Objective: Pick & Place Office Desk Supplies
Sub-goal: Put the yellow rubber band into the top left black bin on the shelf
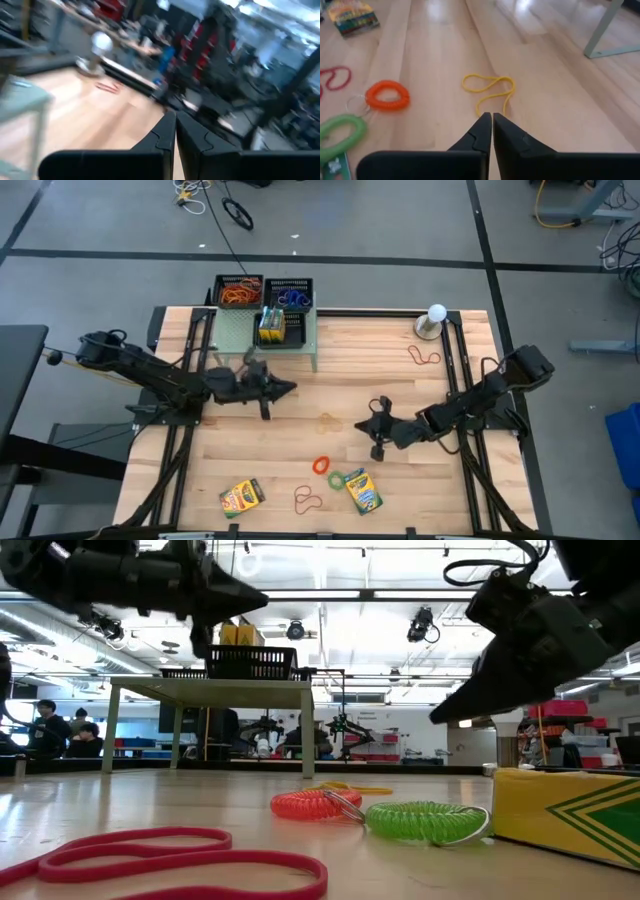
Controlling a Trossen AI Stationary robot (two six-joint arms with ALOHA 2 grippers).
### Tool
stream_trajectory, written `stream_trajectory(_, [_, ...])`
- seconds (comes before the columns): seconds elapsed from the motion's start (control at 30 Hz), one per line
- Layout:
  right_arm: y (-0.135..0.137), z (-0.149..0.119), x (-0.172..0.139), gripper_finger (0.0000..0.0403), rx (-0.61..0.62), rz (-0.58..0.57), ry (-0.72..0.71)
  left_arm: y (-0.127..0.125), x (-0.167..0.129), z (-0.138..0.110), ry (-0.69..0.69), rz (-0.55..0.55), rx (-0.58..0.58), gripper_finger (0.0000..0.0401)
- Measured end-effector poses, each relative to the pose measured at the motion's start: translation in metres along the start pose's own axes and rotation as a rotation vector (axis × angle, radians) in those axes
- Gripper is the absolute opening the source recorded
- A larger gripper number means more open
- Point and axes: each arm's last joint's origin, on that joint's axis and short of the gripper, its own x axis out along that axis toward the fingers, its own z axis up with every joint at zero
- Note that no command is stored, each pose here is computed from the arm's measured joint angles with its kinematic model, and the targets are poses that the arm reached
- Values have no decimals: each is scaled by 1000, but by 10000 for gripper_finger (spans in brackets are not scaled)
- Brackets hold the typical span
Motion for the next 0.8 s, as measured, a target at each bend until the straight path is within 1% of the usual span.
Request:
stream_trajectory(0.07, [-3,1,-1,19,2,-3,-11,-12,6,-3,73,-12,38,21])
stream_trajectory(0.17, [-7,1,-4,10,-5,-10,-22,-30,20,-12,194,38,111,21])
stream_trajectory(0.23, [-10,2,-6,6,-1,-12,-29,-42,33,-16,267,74,130,23])
stream_trajectory(0.3, [-12,-1,-8,4,-4,-15,-23,-51,47,-25,345,145,146,28])
stream_trajectory(0.37, [-13,-5,-12,5,20,-7,-17,-57,61,-37,432,208,180,39])
stream_trajectory(0.5, [-10,-15,-19,11,77,21,0,-61,92,-66,569,289,221,75])
stream_trajectory(0.6, [-3,-24,-27,11,103,47,6,-61,113,-87,624,320,241,107])
stream_trajectory(0.7, [1,-29,-33,7,89,13,-27,-55,132,-100,659,367,253,133])
stream_trajectory(0.8, [2,-31,-36,7,71,-6,-45,-47,147,-108,708,421,278,153])
